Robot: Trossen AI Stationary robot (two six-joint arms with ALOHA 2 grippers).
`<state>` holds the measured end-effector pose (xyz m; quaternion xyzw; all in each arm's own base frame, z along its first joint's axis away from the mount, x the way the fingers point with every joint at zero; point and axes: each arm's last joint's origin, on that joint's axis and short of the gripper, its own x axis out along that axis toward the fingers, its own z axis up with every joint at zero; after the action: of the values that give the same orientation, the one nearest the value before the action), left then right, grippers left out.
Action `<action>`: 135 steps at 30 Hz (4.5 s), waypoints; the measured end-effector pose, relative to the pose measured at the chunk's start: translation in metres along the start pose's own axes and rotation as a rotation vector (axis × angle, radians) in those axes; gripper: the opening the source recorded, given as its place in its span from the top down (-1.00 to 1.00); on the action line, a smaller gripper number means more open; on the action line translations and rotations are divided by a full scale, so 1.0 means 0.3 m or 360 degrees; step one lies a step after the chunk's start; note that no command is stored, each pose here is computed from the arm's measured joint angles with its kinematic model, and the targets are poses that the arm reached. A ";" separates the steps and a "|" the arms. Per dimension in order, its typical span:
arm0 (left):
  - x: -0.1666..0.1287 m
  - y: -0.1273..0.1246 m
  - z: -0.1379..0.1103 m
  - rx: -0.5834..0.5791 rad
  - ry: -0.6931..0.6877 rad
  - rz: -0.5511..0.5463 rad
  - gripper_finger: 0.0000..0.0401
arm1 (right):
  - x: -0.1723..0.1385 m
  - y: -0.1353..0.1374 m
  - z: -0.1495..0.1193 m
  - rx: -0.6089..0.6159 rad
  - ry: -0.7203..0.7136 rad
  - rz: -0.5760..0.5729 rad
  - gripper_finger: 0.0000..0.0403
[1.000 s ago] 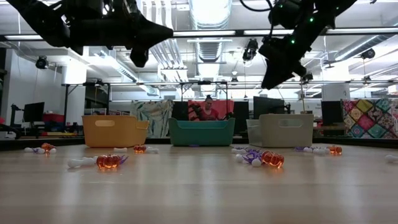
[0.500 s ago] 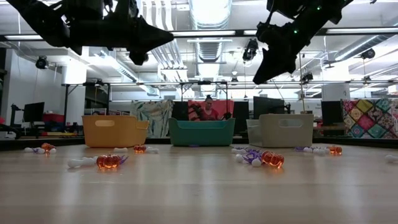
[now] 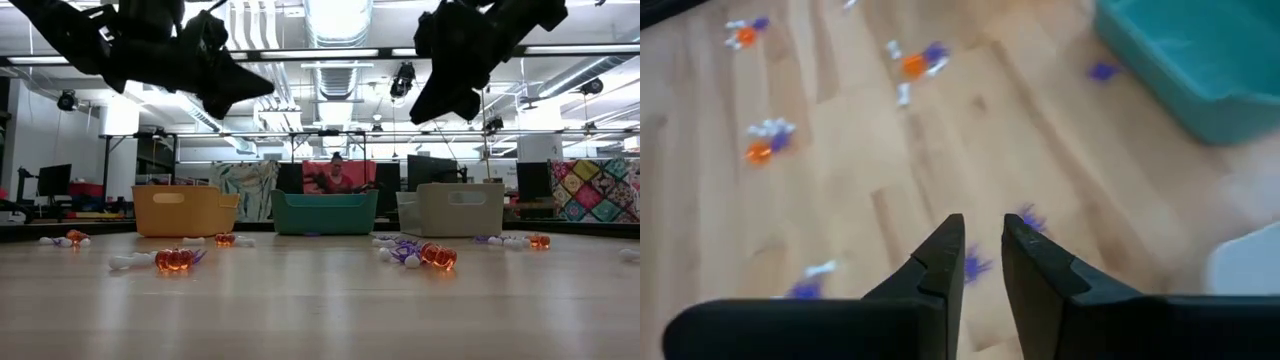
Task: Sort Halloween decoration
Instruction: Put the white bone toy into the yellow bin
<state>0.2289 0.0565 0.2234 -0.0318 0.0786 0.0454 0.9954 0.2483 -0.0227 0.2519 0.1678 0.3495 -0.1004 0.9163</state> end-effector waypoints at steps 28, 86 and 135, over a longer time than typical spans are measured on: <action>0.049 -0.091 -0.074 -0.0176 0.1404 -0.0120 0.86 | 0.011 0.063 -0.048 -0.0092 0.0011 -0.0049 0.72; 0.153 -0.067 -0.252 -0.0106 0.1813 0.0124 0.99 | 0.017 0.064 -0.044 -0.0086 -0.0052 -0.0035 0.72; -0.027 0.583 0.122 0.0070 0.2122 0.0389 1.00 | 0.018 0.063 -0.046 -0.0229 -0.0053 -0.0038 0.72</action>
<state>0.2097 0.2321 0.2509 -0.0237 0.6797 0.1266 0.7221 0.2497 -0.0004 0.2432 0.0957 0.3425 -0.0888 0.9304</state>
